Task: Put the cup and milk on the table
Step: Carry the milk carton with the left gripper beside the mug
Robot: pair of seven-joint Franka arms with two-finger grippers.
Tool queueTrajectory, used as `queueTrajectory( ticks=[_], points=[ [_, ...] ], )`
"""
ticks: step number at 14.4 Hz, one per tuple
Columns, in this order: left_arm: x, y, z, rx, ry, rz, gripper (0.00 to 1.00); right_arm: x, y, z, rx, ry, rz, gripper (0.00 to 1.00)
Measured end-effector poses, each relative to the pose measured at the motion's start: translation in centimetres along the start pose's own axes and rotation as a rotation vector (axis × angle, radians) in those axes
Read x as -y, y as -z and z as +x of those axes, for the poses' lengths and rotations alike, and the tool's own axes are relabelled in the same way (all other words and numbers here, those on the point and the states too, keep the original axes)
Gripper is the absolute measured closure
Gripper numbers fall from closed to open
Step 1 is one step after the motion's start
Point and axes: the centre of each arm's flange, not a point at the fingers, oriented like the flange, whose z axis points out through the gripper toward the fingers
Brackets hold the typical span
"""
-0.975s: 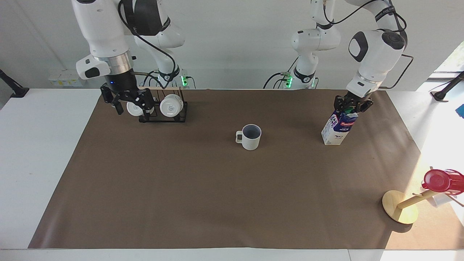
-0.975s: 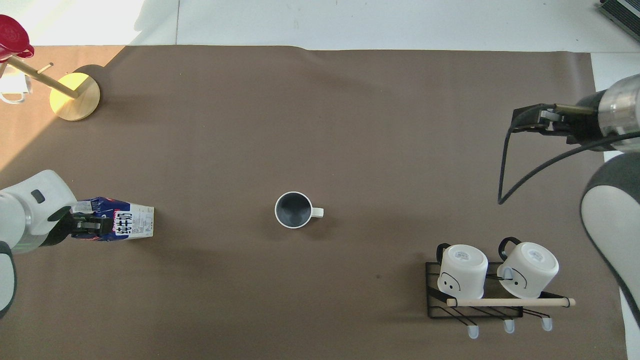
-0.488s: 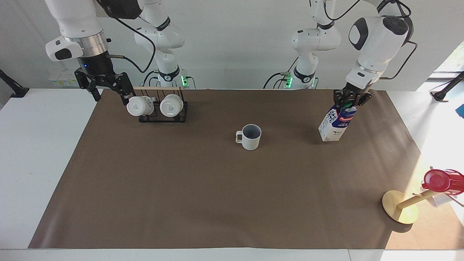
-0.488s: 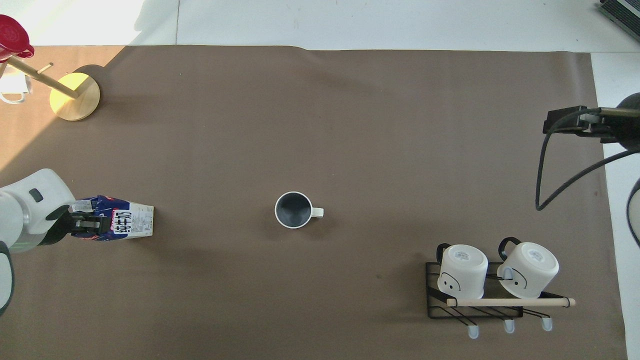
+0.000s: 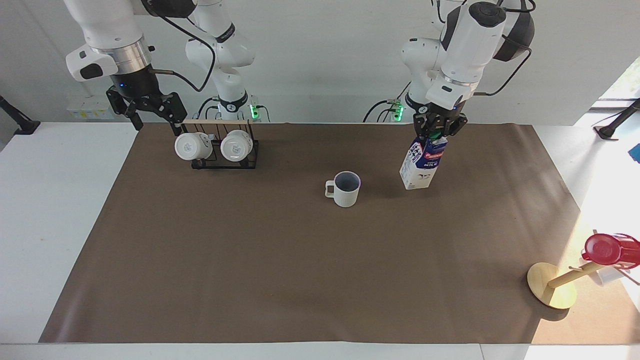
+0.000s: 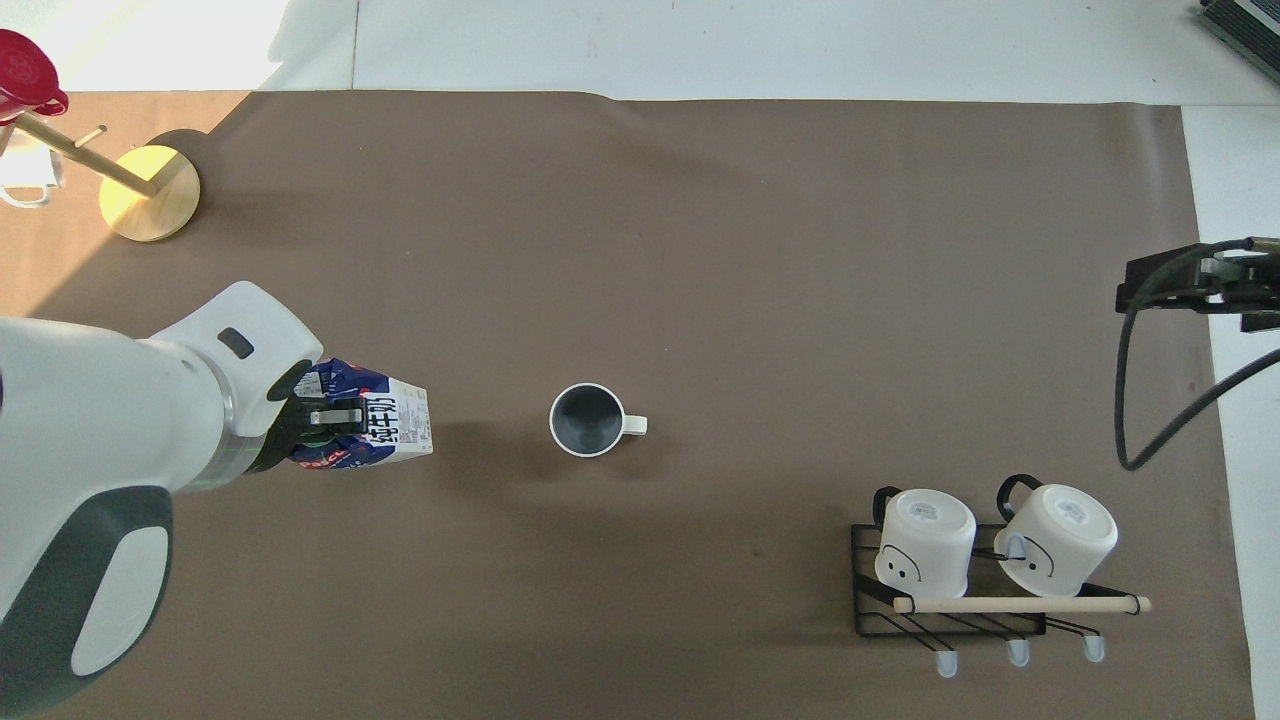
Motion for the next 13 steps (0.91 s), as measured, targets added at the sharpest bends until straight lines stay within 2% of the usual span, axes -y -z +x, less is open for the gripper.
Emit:
queueTrajectory(
  ticks=[8, 13],
  points=[
    [-5.5, -4.3, 1.1, 0.029, -0.001, 0.0, 0.59, 0.2, 0.3, -0.1, 0.001, 0.003, 0.0, 0.0],
    [-7.3, -6.0, 0.0, 0.033, 0.017, 0.001, 0.59, 0.2, 0.3, -0.1, 0.001, 0.003, 0.0, 0.0]
  ],
)
